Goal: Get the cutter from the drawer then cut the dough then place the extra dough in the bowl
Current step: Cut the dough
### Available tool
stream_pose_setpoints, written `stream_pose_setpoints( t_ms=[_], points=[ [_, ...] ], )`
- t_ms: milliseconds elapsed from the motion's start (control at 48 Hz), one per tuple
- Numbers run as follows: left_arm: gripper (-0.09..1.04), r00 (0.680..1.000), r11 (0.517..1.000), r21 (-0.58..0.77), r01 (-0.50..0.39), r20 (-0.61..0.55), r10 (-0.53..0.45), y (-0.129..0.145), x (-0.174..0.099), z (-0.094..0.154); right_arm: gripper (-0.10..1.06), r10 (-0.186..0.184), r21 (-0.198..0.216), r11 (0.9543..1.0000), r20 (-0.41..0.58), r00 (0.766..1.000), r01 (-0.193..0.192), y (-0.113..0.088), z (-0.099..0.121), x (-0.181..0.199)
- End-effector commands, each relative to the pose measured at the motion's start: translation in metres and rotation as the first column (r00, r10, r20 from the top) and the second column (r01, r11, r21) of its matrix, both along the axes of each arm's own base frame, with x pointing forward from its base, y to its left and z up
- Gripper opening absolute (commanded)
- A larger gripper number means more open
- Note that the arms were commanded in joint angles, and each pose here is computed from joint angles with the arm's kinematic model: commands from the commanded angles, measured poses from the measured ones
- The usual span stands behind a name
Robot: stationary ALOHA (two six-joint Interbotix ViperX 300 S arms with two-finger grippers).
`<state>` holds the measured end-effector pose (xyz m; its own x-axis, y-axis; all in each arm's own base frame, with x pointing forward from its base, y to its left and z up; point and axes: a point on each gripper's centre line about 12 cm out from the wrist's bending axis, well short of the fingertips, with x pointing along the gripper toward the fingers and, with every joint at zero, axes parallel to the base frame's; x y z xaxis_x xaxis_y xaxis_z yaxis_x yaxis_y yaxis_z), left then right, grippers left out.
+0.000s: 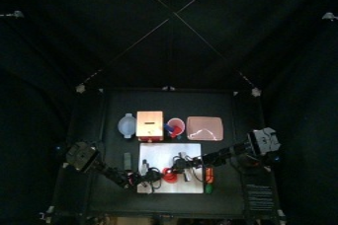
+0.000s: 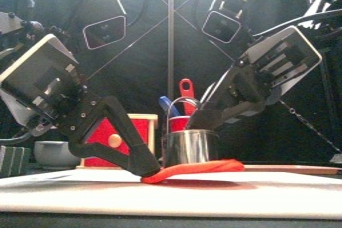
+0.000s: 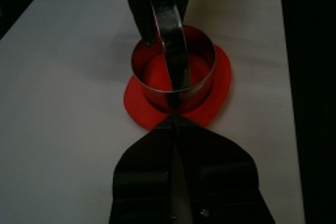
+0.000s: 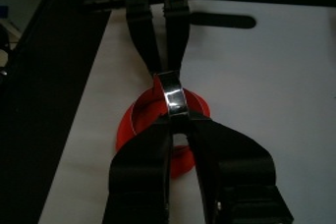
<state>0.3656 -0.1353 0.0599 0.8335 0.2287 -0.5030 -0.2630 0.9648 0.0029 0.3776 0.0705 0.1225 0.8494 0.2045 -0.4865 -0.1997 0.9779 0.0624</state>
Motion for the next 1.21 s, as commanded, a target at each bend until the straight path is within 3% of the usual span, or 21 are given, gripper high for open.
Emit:
stream_pose_setpoints(
  t_ms=[21,667,1208],
  points=[
    [0.46,1.0,1.0,-0.015,-0.008,0.014,0.008,0.001,0.004,0.006,0.52,-0.01,0.016,0.9998,0.075,0.997,0.009,-0.002,0.027,0.003],
    [0.46,1.0,1.0,-0.017,-0.006,0.01,0.006,0.001,0.004,0.005,0.52,-0.059,0.027,0.9981,0.145,0.988,0.055,-0.022,0.052,0.001],
    [0.46,1.0,1.0,-0.016,-0.004,0.008,0.004,0.0,0.004,0.005,0.52,-0.121,0.047,0.9924,0.203,0.972,0.113,-0.045,0.078,-0.03]
  ],
)
